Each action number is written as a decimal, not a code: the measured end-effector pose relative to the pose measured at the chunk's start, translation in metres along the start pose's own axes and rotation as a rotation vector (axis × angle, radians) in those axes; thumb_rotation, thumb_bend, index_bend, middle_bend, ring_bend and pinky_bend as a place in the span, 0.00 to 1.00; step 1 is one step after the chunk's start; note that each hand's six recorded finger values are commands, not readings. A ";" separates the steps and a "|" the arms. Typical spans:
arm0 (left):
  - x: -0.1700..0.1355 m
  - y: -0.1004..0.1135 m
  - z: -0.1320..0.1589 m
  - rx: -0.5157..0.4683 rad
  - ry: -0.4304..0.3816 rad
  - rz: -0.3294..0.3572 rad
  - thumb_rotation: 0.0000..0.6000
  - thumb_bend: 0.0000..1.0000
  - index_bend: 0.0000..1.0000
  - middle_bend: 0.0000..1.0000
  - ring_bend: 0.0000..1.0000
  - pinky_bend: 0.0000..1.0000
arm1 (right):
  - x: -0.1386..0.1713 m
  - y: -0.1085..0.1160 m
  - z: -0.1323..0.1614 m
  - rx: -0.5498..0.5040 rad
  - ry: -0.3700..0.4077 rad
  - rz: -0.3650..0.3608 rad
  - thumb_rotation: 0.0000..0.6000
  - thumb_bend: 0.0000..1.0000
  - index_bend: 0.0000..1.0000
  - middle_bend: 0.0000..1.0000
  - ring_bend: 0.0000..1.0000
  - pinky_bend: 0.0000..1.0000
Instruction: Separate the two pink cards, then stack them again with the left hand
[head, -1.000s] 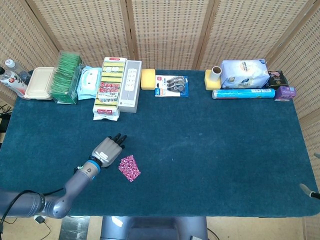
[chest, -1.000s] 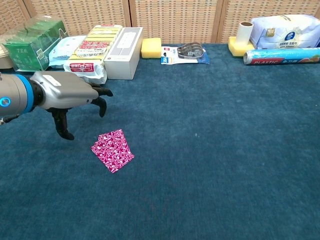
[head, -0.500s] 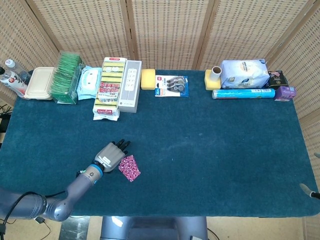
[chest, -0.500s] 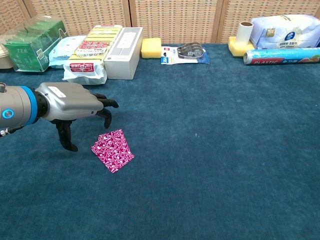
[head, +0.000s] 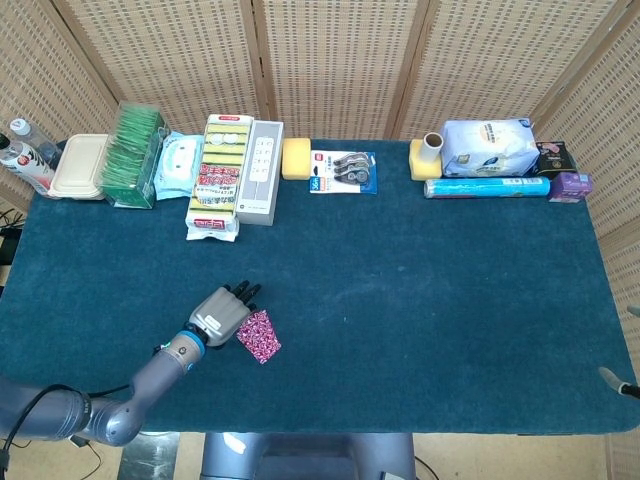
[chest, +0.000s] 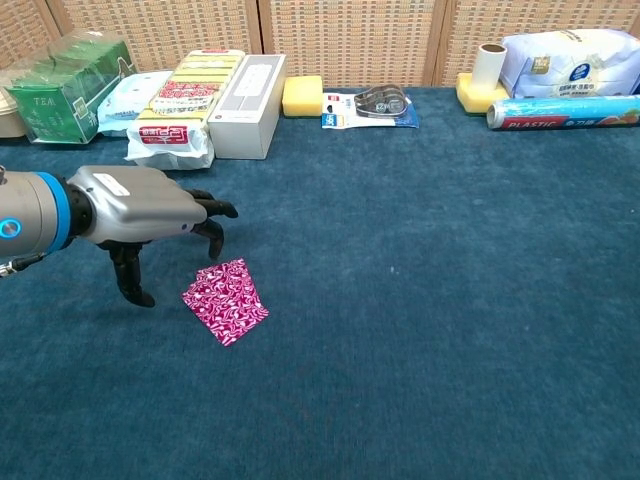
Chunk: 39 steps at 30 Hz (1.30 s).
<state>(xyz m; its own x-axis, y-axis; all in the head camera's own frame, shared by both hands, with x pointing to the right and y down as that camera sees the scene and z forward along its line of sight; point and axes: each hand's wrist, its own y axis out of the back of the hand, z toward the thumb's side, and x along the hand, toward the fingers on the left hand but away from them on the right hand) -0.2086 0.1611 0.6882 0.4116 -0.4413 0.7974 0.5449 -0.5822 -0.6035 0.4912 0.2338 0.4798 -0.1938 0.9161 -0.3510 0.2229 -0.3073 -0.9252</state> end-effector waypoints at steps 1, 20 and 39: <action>0.000 0.001 -0.001 0.002 0.002 0.004 1.00 0.16 0.25 0.00 0.00 0.29 | 0.000 0.000 0.000 -0.001 0.000 0.000 1.00 0.00 0.20 0.02 0.00 0.00; 0.005 -0.006 0.003 0.013 0.001 -0.016 1.00 0.16 0.25 0.00 0.00 0.29 | 0.000 0.000 0.000 0.000 0.000 -0.001 1.00 0.00 0.20 0.02 0.00 0.00; 0.002 -0.003 0.009 0.000 -0.026 -0.013 1.00 0.16 0.25 0.00 0.00 0.29 | 0.000 0.001 0.000 0.000 0.000 -0.002 1.00 0.00 0.20 0.02 0.00 0.00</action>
<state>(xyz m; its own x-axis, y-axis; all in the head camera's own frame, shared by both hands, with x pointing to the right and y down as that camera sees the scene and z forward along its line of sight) -0.2026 0.1682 0.6912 0.4233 -0.4158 0.8049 0.5507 -0.5874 -0.5930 0.4915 0.2340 0.4792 -0.1944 0.9166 -0.3493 0.2222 -0.3056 -0.9259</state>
